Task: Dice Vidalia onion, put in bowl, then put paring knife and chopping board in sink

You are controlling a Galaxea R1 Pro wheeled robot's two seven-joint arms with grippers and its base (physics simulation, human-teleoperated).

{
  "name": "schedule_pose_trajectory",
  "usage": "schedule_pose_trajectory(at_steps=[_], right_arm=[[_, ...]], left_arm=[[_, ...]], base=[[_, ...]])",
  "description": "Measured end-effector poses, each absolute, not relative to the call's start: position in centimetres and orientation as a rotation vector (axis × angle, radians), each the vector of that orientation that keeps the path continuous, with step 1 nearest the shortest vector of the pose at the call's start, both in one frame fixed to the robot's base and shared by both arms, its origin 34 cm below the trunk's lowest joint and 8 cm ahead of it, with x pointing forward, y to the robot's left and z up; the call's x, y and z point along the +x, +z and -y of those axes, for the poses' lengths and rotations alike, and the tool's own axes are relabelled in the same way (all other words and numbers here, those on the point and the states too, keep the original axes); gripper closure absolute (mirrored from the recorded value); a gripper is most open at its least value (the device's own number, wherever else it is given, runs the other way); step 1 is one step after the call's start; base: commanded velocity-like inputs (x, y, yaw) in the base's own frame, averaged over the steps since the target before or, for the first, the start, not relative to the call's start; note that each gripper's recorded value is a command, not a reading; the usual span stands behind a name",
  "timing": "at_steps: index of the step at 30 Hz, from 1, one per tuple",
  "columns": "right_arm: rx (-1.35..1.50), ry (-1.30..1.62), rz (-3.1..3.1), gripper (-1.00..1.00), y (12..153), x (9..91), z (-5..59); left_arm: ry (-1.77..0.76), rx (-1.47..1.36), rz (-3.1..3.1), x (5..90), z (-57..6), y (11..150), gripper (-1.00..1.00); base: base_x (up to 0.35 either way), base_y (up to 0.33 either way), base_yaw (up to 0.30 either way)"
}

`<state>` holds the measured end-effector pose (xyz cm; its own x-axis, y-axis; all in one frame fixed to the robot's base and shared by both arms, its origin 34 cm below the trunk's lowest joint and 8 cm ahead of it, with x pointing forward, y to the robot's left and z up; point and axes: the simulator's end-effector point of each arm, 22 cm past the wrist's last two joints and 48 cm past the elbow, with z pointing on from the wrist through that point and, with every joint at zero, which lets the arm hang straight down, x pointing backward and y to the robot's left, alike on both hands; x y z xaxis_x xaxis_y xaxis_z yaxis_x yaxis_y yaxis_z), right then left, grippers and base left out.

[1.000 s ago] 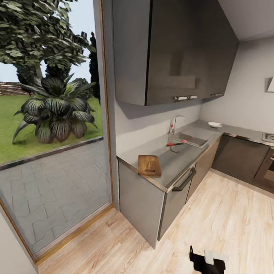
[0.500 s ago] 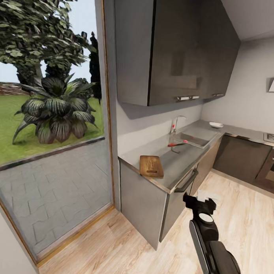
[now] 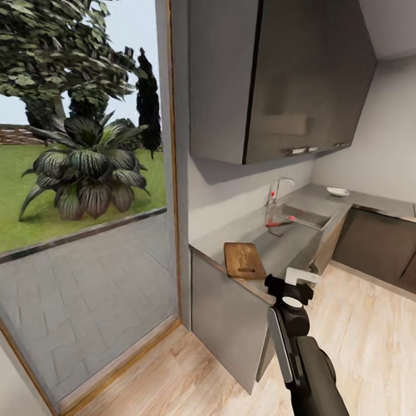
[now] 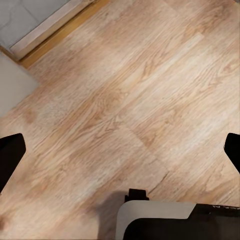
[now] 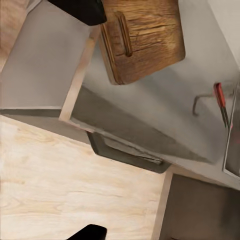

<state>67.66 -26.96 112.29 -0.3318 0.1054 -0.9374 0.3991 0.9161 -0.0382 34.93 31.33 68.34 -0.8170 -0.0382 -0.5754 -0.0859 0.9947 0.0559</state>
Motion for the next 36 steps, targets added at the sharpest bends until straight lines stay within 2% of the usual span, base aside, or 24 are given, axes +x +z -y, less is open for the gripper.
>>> schedule_pose_trajectory(at_steps=[17, 36], right_arm=[[0.376, -0.325, -1.947, -1.0, 111.3, 67.3, 27.2], [0.481, -0.094, -2.155, -1.0, 105.0, 66.3, 23.7]], left_arm=[[0.101, -0.085, -2.53, 34.8, -31.2, 68.3, -1.0], [0.101, -0.084, -2.536, 34.6, -31.2, 68.1, -1.0]], base=[[0.282, -0.071, 0.0], [0.065, -0.005, 0.0]])
